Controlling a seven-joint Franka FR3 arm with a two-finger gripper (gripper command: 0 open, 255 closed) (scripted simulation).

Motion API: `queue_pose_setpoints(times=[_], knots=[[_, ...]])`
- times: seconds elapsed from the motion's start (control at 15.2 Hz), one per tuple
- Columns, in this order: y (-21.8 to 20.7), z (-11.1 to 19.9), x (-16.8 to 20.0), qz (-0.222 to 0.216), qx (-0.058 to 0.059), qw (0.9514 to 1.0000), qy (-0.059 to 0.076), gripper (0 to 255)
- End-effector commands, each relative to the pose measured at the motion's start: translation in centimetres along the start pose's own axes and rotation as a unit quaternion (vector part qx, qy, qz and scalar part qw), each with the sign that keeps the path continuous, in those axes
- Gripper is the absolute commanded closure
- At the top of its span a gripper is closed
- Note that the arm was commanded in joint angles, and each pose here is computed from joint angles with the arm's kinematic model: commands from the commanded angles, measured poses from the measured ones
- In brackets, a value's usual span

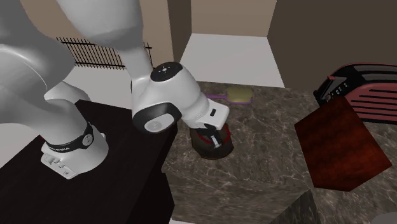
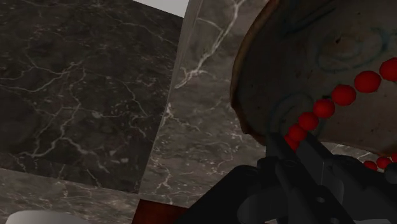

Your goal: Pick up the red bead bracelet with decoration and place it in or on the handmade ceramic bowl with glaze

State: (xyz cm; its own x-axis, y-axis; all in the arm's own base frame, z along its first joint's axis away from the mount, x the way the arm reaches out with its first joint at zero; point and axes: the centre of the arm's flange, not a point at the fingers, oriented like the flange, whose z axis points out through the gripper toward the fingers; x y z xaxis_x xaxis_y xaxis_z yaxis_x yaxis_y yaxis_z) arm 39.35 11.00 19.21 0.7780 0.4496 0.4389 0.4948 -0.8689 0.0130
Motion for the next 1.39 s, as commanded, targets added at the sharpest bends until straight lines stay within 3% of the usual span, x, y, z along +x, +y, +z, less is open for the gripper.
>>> queue_pose_setpoints(times=[0.0,0.4,0.86,0.92,1.25,1.32], knots=[[0.0,0.9,-0.5,0.000,-0.001,1.0000,0.000,255],[0.0,3.9,-1.9,0.000,-0.001,1.0000,0.000,255],[0.0,3.9,-1.9,0.000,-0.001,1.0000,0.000,255],[0.0,3.9,-1.9,0.000,-0.001,1.0000,0.000,0],[0.0,3.9,-1.9,0.000,-0.001,1.0000,0.000,0],[0.0,2.6,-1.9,0.000,-0.001,1.0000,0.000,0]])
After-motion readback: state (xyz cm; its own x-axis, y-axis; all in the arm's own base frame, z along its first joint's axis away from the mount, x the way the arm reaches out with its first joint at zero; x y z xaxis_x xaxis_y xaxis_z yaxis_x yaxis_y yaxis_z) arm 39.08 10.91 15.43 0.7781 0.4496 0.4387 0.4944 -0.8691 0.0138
